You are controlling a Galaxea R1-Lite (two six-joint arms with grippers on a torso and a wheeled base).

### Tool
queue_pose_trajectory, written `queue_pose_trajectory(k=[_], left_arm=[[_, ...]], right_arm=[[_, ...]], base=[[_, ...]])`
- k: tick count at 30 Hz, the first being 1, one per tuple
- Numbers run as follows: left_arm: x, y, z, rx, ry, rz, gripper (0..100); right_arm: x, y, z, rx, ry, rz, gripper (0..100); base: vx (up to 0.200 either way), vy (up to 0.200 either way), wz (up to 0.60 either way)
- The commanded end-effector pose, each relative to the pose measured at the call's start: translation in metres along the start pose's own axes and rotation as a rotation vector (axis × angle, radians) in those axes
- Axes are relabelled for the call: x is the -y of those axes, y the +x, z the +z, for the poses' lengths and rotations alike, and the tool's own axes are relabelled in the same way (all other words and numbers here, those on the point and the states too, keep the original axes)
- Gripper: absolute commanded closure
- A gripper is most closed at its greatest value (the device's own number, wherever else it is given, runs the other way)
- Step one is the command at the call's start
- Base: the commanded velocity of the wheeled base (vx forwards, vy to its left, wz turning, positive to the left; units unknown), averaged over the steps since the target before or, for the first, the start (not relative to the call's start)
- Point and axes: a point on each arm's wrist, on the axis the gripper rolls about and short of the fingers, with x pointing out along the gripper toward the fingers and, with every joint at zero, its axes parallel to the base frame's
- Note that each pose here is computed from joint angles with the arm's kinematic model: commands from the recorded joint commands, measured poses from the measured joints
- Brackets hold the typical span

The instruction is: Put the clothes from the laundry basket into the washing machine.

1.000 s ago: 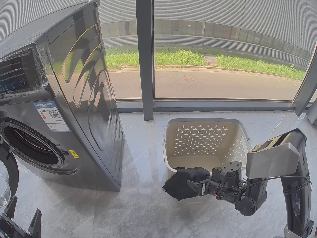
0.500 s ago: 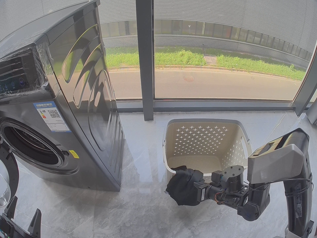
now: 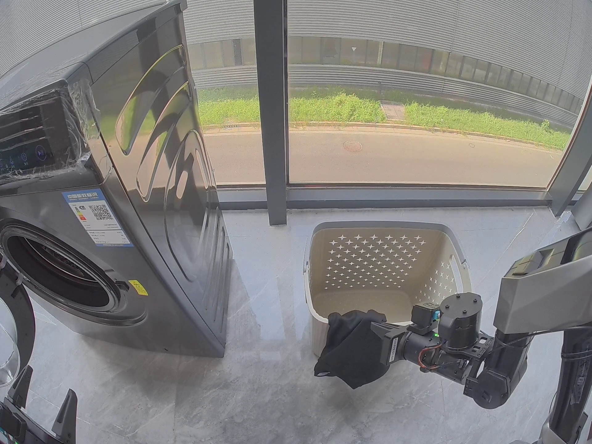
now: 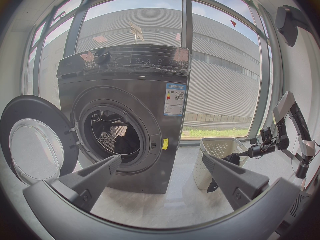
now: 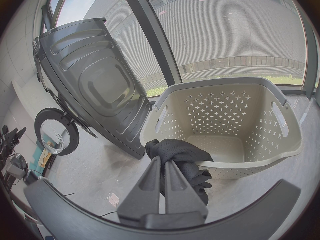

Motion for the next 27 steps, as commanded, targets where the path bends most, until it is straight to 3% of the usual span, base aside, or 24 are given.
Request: queue_pose_trajectory(k=[1, 3, 4, 12, 21, 27], left_arm=[[0.000, -0.001, -0.001, 0.014, -0.001, -0.001, 0], [0.000, -0.001, -0.001, 0.014, -0.001, -0.001, 0], [0.000, -0.001, -0.001, 0.014, -0.001, -0.001, 0], [0.000, -0.001, -0.001, 0.014, -0.001, 0.000, 0], [0.000, -0.001, -0.001, 0.012, -0.003, -0.001, 0], [0.000, -0.001, -0.001, 0.014, -0.003, -0.001, 0]], right_arm=[[-0.001, -0.001, 0.004, 0.015, 0.000, 0.004, 100], [0.001, 0.002, -0.001, 0.000, 0.001, -0.002, 100], [0.001, 0.004, -0.003, -0.007, 0.001, -0.004, 0], [0.016, 0.021, -0.023, -0.048, -0.005, -0.034, 0], [0.026, 0.040, -0.034, -0.069, -0.086, -0.041, 0], [0.028, 0.050, -0.041, -0.078, -0.112, -0.039, 0]], base=[[0.000, 0.000, 0.00], [0.000, 0.000, 0.00], [0.000, 0.000, 0.00], [0.000, 0.000, 0.00], [0.000, 0.000, 0.00], [0.000, 0.000, 0.00]])
